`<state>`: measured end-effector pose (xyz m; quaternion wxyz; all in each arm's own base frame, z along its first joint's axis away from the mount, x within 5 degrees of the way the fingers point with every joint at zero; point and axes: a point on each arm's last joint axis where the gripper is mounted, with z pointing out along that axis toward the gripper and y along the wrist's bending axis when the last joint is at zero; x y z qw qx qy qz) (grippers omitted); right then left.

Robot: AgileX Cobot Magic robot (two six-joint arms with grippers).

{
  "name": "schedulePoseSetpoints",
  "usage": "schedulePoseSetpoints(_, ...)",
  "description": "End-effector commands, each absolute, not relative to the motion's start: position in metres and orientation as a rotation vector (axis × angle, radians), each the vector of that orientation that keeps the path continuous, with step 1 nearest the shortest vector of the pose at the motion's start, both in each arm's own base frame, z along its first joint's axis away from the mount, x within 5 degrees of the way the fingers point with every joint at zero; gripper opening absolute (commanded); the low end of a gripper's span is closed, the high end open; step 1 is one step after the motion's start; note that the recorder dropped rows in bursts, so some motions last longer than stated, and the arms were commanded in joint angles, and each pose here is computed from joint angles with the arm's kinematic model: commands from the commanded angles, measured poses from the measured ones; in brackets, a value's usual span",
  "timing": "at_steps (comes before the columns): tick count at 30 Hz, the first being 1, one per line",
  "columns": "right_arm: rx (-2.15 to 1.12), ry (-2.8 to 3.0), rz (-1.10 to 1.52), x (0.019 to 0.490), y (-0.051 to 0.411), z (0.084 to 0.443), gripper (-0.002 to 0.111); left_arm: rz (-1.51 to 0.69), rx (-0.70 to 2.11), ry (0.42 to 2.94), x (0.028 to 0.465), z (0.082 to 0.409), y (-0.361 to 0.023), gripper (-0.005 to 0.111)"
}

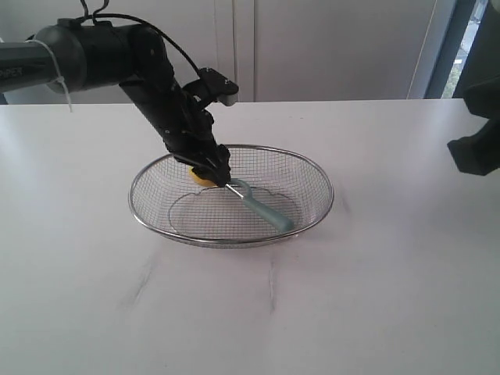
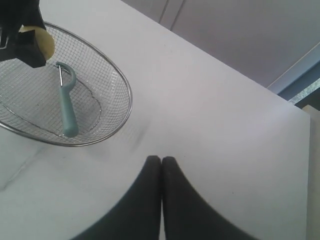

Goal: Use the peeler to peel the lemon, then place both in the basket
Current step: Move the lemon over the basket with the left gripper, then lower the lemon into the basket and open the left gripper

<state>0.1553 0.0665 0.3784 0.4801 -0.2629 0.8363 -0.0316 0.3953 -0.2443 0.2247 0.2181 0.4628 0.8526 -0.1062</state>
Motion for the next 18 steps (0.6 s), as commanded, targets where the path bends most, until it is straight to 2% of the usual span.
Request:
schedulePoseSetpoints(1,-0.621,2.016,-0.074,0.153,0.064,0.382,0.000,-0.313,1.289,2.405,0.397,0.206,-0.248,0.000)
schedulePoseSetpoints(15,-0.594,2.001,-0.072,0.149,0.060,0.385,0.000,-0.316,1.320,2.471,0.399,0.176,-0.250,0.000)
schedulePoseSetpoints(18,-0.594,2.001,-0.072,0.149,0.060,0.385,0.000,-0.317,1.330,2.480,0.399,0.171,-0.250,0.009)
